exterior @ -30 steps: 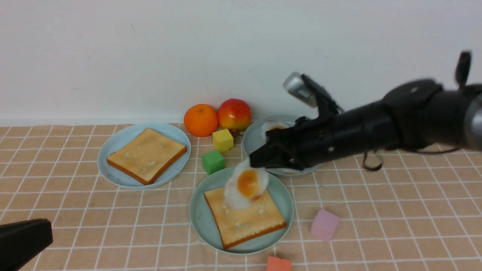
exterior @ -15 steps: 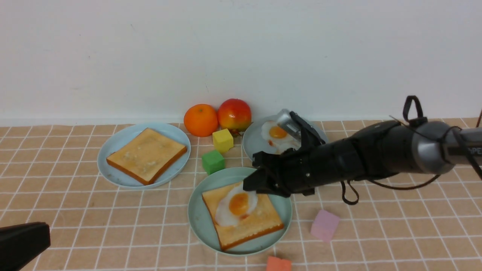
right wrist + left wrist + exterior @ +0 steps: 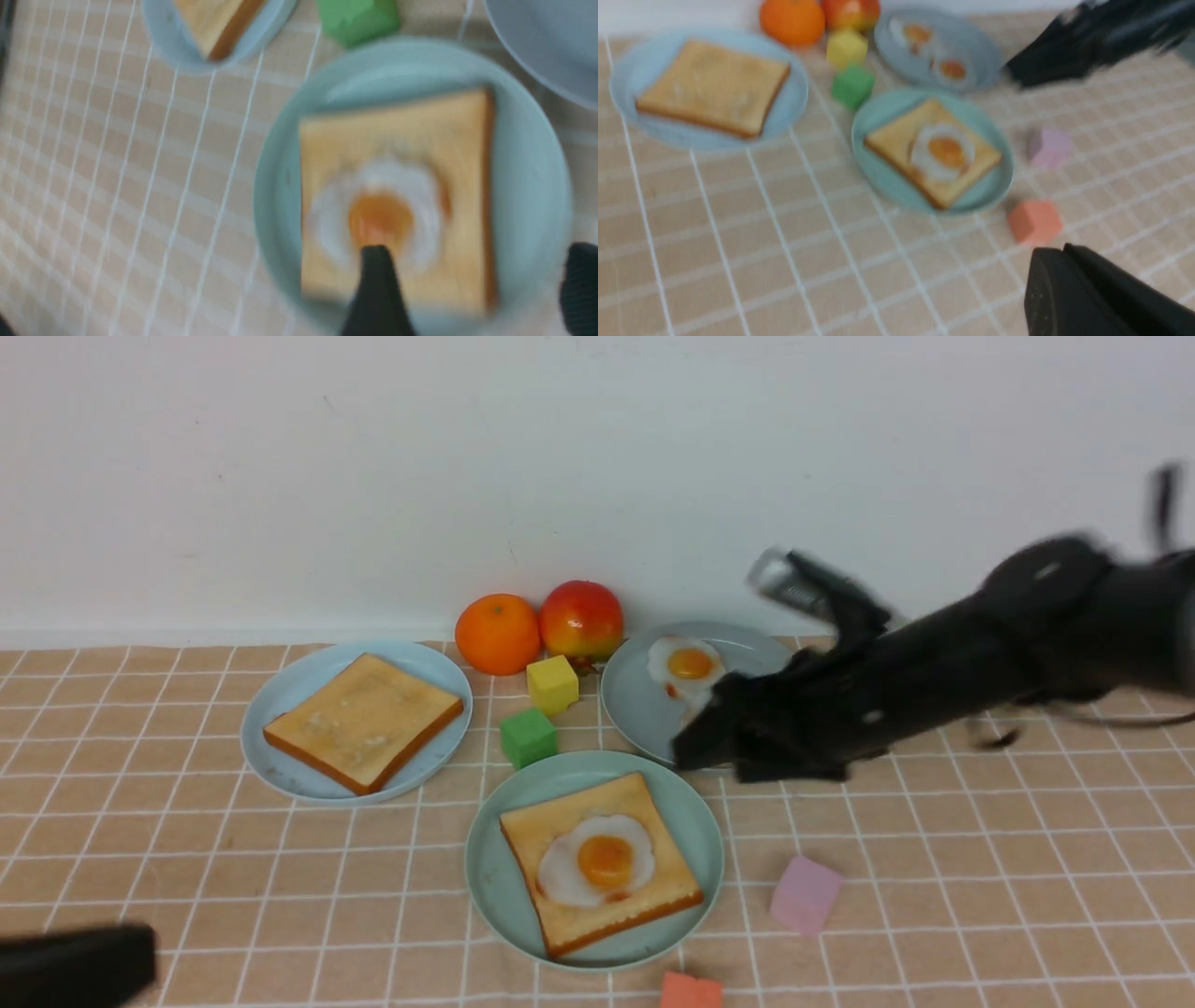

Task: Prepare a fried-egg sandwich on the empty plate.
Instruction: Use the left arm to grab a slice of bread

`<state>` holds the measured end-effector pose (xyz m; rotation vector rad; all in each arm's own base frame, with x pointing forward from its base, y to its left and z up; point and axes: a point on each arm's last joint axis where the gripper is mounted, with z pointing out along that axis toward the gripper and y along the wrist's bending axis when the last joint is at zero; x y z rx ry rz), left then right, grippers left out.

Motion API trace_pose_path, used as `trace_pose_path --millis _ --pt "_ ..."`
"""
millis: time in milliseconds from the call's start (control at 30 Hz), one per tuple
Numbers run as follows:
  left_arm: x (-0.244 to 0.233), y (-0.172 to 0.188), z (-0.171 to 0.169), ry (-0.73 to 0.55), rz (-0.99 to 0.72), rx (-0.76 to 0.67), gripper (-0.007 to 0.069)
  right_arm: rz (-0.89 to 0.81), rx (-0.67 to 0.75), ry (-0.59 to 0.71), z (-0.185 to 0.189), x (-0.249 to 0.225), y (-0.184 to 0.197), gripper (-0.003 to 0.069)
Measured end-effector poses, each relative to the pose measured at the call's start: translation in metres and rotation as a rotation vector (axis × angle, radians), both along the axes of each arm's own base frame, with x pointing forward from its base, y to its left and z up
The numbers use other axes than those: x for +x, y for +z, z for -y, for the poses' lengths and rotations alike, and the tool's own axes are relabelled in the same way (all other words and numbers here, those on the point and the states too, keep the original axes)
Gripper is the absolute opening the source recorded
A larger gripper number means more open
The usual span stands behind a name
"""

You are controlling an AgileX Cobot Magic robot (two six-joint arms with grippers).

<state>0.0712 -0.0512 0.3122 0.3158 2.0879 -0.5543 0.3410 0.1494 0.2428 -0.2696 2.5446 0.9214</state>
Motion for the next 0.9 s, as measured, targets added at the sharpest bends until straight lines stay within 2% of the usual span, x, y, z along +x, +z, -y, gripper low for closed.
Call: trace_pose_path --millis 100,167,200,267,300,333,367,533,600,767,867,900 --pt "0.016 -0.015 0.019 -0.01 -0.119 0.105 0.0015 0.003 -0.12 0.075 0.014 -0.03 0.035 0.035" --pt "0.031 -0.028 0.036 -0.045 -0.161 0.213 -0.0011 0.017 -0.208 0.099 0.024 -0.055 0.061 0.0242" --pt "0.044 -0.037 0.049 -0.071 -0.187 0.285 -0.0013 0.035 -0.249 0.086 0.031 -0.07 0.077 0.0176" --pt "0.061 -0.041 0.065 -0.083 -0.209 0.337 -0.0013 0.058 -0.307 0.062 0.041 -0.09 0.096 0.0078" --pt "0.063 -0.044 0.066 -0.083 -0.217 0.347 -0.0013 0.065 -0.321 0.058 0.043 -0.091 0.097 0.0069" --pt "0.085 -0.046 0.078 -0.064 -0.23 0.376 -0.0013 0.084 -0.34 0.027 0.05 -0.106 0.11 0.0016" --pt "0.1 -0.046 0.083 -0.054 -0.246 0.394 -0.0013 0.104 -0.363 -0.001 0.056 -0.117 0.12 -0.0007" --pt "0.168 -0.044 0.087 -0.004 -0.271 0.434 -0.0013 0.158 -0.385 -0.06 0.074 -0.155 0.147 -0.0011" --pt "0.214 -0.058 0.081 0.006 -0.316 0.467 -0.0013 0.2 -0.385 -0.066 0.083 -0.181 0.16 -0.0007" --pt "0.269 -0.085 0.069 0.033 -0.368 0.514 -0.0011 0.299 -0.38 -0.092 0.096 -0.214 0.177 -0.0002" --pt "0.301 -0.104 0.062 0.044 -0.392 0.57 0.0034 0.38 -0.381 -0.121 0.107 -0.24 0.187 0.0" --pt "0.31 -0.109 0.061 0.045 -0.389 0.592 0.0074 0.416 -0.369 -0.135 0.112 -0.252 0.191 0.0"
